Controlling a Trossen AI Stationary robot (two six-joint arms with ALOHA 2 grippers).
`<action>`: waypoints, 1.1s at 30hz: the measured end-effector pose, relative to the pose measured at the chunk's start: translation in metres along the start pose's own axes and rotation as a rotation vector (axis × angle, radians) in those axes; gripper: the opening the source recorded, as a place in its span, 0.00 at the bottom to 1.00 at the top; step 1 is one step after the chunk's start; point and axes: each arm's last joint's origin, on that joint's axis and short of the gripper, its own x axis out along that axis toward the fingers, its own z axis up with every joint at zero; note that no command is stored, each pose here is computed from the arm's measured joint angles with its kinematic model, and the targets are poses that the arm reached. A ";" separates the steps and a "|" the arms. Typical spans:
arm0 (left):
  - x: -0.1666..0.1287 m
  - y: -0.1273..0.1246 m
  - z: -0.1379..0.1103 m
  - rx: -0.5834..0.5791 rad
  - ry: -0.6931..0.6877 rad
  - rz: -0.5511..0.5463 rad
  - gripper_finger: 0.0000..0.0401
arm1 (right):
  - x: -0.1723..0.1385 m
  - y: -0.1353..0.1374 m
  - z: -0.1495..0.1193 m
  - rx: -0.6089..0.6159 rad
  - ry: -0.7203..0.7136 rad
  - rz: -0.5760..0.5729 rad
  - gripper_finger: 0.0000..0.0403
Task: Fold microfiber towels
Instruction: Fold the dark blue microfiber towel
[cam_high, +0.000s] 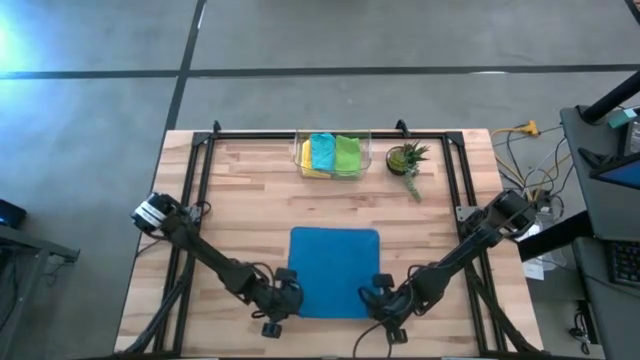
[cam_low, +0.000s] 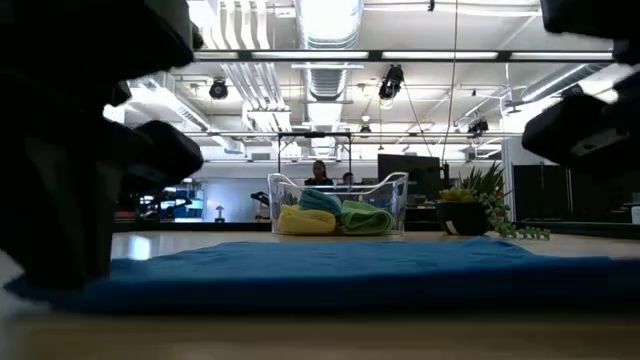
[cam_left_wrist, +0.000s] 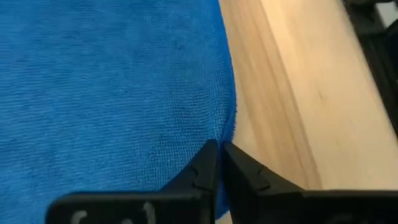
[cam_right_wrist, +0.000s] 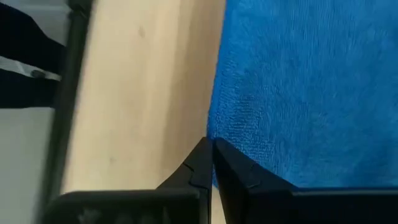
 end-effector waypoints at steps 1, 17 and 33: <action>-0.004 0.000 0.002 -0.003 -0.005 -0.003 0.01 | -0.001 0.002 0.003 0.001 -0.009 0.007 0.02; -0.057 -0.007 0.023 -0.069 -0.147 -0.072 0.00 | -0.025 0.021 0.027 0.058 -0.009 0.014 0.02; -0.054 -0.002 0.011 -0.063 -0.130 0.004 0.00 | -0.047 -0.003 0.007 0.237 -0.096 -0.101 0.02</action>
